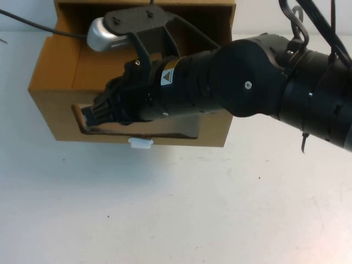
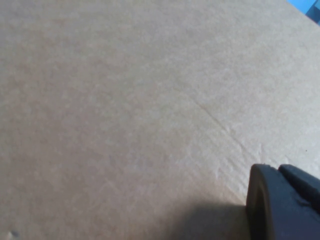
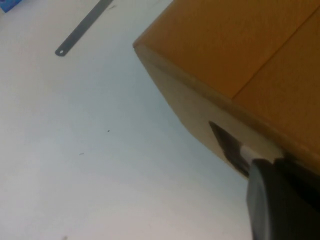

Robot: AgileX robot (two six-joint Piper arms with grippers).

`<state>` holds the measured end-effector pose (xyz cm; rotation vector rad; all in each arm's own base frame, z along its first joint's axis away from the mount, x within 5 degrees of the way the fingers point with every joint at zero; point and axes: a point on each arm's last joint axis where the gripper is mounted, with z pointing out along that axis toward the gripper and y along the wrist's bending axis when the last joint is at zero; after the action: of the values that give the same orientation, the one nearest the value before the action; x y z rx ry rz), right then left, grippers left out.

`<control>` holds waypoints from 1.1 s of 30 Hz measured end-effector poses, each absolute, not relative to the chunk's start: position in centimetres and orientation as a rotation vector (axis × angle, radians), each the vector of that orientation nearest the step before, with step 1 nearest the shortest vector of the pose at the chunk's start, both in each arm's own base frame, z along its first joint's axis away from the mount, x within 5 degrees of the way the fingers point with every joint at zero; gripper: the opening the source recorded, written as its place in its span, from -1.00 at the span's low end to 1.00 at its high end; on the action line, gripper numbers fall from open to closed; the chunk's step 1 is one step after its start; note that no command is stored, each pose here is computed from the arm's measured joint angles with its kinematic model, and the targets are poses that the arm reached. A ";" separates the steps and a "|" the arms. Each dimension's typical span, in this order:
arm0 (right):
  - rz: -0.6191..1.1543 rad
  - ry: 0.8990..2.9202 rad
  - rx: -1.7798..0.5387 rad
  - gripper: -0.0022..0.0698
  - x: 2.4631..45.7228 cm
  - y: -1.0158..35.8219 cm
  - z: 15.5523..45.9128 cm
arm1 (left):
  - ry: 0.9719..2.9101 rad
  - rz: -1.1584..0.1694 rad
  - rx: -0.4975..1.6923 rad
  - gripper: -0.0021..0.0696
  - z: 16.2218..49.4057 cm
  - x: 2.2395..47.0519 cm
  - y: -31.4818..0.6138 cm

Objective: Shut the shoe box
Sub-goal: Close the shoe box with your right arm

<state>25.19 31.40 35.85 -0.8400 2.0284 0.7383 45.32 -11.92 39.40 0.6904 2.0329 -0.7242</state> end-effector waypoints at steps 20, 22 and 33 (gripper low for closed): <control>0.671 1.937 -0.609 -0.97 31.4 28.8 36.1 | 2.034 -0.728 0.689 -0.95 39.4 45.3 -12.0; 0.657 1.950 -0.583 -0.97 32.7 28.2 36.1 | 2.033 -0.730 0.685 -0.95 39.4 45.3 -12.0; 0.642 2.100 -0.651 -0.97 32.7 27.0 37.1 | 2.034 -0.736 0.684 -0.95 39.4 45.3 -12.1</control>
<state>32.70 26.95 37.10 -0.6507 2.1004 0.6419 45.28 -12.05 39.43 0.6837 2.0343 -0.7365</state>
